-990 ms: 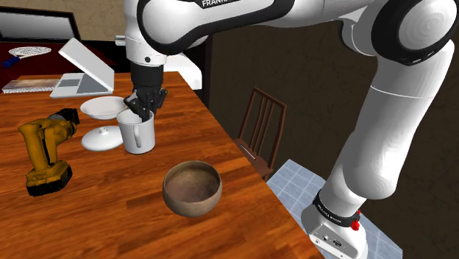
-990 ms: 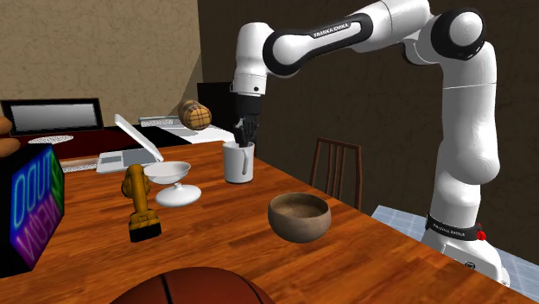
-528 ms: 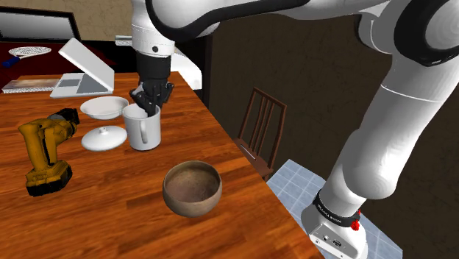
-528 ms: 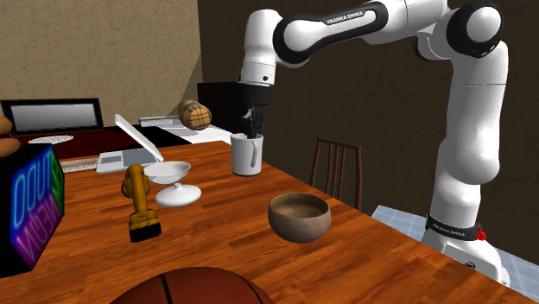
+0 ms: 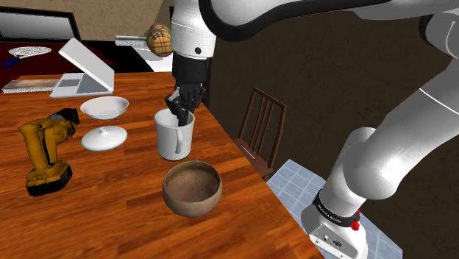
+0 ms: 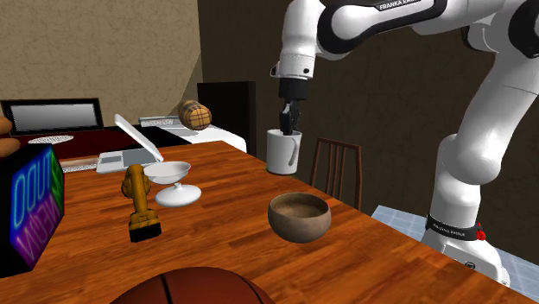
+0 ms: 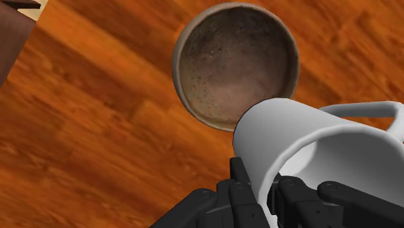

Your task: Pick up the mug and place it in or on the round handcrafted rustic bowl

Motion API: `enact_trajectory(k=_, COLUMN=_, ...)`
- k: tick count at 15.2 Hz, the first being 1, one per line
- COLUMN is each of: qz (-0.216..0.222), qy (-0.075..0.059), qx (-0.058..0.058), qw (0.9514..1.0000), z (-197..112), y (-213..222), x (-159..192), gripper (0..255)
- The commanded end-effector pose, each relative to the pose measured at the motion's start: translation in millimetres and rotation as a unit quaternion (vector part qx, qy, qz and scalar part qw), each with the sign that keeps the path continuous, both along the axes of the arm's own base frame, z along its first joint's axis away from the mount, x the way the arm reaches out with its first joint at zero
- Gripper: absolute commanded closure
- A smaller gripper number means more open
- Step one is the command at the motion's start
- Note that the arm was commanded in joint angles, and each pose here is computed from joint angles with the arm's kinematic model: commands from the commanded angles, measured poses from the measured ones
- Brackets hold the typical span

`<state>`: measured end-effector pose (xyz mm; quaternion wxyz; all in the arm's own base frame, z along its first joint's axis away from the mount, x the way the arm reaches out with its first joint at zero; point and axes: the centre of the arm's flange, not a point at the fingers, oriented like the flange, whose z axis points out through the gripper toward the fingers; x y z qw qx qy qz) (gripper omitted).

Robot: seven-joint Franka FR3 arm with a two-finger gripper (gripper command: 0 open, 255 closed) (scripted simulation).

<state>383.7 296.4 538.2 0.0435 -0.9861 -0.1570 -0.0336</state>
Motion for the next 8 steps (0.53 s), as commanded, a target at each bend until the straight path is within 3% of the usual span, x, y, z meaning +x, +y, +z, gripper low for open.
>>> enact_trajectory(k=1, qz=0.000, qy=0.000, qx=0.000, qw=1.0000, z=2, y=-9, x=-25, gripper=255)
enact_trajectory(k=3, qz=0.000, qy=0.000, qx=0.000, qw=1.0000, z=6, y=-17, x=-51, gripper=255)
enact_trajectory(k=8, qz=0.000, qy=0.000, qx=0.000, qw=1.0000, z=-20, y=-17, x=-51, gripper=255)
